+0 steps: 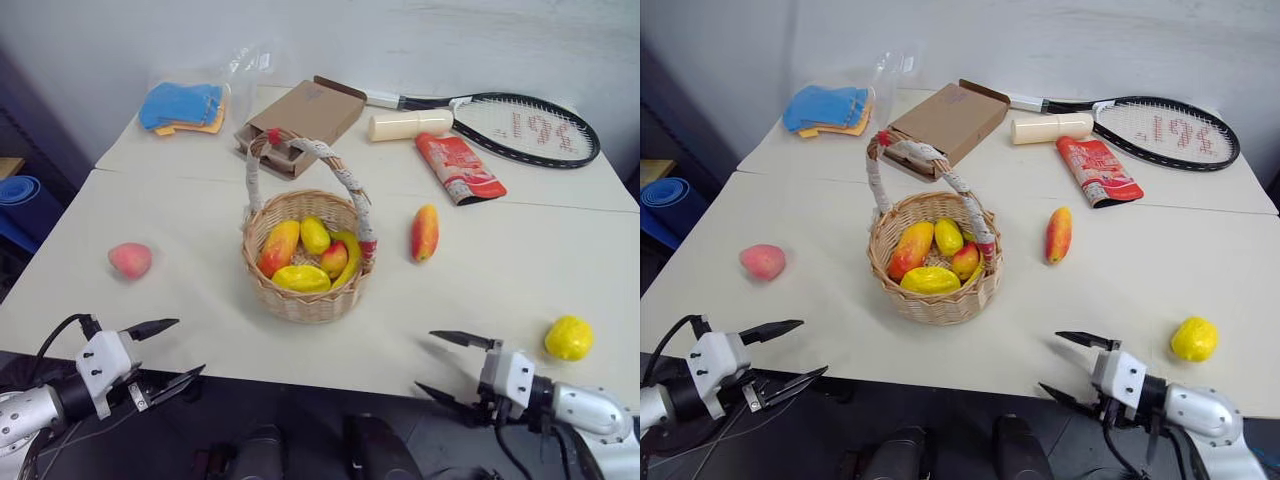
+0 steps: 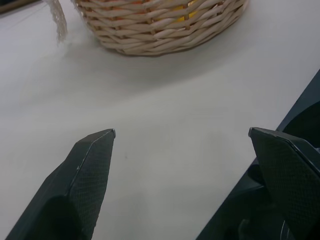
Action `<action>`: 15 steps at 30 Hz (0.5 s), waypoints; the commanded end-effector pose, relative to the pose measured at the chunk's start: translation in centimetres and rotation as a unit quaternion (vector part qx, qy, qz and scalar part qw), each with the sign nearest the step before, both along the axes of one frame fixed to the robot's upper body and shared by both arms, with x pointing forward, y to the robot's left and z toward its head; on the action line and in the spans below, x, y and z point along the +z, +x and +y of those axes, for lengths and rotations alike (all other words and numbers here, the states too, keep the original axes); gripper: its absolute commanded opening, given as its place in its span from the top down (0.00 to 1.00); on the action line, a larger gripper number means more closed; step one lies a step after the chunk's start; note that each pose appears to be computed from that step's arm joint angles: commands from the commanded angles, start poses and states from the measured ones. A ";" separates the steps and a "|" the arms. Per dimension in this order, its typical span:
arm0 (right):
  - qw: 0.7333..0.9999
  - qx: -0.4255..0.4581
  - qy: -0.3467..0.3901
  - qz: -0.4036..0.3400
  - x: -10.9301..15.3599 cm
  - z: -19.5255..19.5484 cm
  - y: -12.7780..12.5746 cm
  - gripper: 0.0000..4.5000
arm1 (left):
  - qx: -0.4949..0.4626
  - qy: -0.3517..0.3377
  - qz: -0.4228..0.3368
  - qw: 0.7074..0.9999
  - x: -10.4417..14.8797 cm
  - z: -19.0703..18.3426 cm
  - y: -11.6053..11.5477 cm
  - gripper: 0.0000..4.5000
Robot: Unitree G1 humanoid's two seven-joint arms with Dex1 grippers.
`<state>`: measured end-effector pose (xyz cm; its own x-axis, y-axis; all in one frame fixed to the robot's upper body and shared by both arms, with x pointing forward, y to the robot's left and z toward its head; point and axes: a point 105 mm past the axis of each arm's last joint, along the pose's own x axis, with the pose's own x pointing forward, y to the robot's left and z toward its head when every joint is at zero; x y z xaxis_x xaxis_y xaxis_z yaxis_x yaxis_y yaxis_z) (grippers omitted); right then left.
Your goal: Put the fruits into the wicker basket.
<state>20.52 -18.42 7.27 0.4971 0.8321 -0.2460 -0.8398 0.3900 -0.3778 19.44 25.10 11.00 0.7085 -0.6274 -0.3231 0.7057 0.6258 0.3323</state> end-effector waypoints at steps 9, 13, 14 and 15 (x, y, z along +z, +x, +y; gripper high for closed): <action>0.969 0.081 0.216 -0.090 8.2 3.3 0.5 0.01 | 0.264 -0.114 -0.076 0.955 3.0 8.5 -2.5 0.00; 0.956 0.125 0.232 -0.129 11.6 4.0 -0.2 0.01 | 0.394 -0.135 -0.081 0.905 2.8 13.0 -5.6 0.00; 0.955 0.145 0.228 -0.125 12.2 4.3 -0.5 0.01 | 0.423 -0.132 -0.072 0.893 2.3 14.2 -6.5 0.00; 0.951 0.165 0.222 -0.138 12.9 4.7 -0.8 0.01 | 0.450 -0.128 -0.066 0.881 1.8 15.4 -7.4 0.00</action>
